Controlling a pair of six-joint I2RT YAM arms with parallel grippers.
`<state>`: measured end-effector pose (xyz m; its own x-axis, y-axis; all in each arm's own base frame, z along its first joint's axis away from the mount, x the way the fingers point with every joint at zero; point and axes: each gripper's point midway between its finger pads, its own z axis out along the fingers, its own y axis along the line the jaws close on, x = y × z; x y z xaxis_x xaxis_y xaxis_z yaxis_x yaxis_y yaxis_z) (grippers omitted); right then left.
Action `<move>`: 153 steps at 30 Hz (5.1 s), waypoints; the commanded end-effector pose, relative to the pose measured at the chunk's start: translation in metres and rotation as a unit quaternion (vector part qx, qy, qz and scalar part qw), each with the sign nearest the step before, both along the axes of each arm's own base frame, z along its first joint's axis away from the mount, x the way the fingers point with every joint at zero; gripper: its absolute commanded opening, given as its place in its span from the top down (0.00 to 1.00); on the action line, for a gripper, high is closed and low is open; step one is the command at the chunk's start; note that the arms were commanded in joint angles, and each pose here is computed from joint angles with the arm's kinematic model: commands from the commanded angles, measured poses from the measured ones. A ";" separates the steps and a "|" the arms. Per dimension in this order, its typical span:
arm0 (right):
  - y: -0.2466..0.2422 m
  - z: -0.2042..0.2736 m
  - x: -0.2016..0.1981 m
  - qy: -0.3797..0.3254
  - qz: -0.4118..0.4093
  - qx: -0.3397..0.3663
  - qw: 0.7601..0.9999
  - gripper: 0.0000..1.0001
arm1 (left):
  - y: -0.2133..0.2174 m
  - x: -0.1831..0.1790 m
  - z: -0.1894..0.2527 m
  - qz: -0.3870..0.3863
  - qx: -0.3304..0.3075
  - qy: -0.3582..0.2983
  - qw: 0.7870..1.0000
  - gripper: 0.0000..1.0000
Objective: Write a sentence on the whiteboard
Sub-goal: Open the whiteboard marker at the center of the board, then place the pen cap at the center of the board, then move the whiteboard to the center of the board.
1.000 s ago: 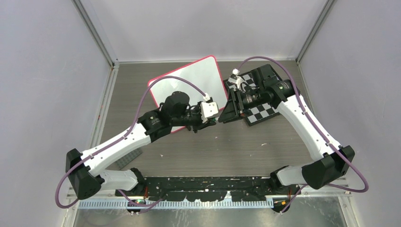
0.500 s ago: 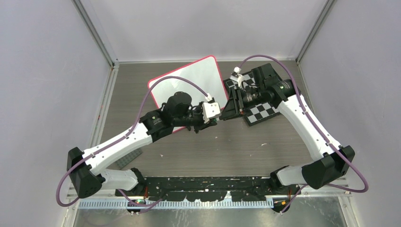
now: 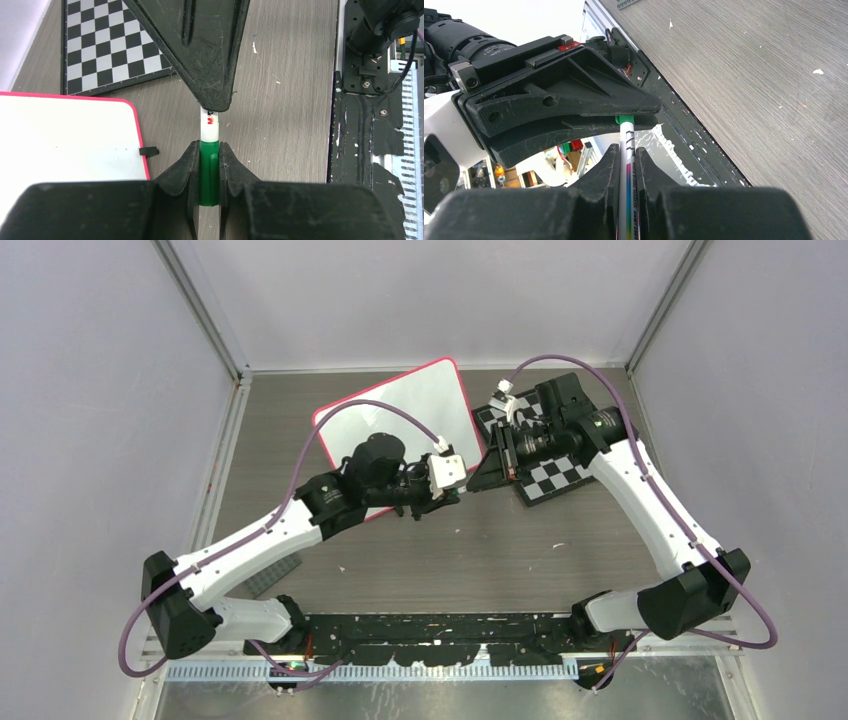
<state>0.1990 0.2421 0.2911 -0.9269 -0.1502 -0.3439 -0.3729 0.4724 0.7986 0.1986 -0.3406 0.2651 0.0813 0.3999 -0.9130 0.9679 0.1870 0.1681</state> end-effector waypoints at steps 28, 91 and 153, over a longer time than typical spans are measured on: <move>-0.098 0.009 0.059 -0.072 -0.121 -0.074 0.987 1.00 | 0.082 -0.026 -0.169 -0.021 0.237 0.060 0.969 0.98; -0.036 0.055 0.143 -0.356 -0.130 -0.071 0.923 1.00 | 0.169 0.108 0.075 0.231 -0.024 0.247 0.941 0.14; 0.001 0.040 0.121 -0.488 -0.053 -0.073 0.868 1.00 | 0.124 0.146 -0.041 0.055 0.004 0.483 0.874 1.00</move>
<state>0.3277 0.2378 0.3054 -0.2899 -0.2294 -0.9292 -0.7649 0.6390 0.0809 0.3836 -0.2148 0.2362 -0.7197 0.2630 -0.6425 0.6931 0.3264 -0.6427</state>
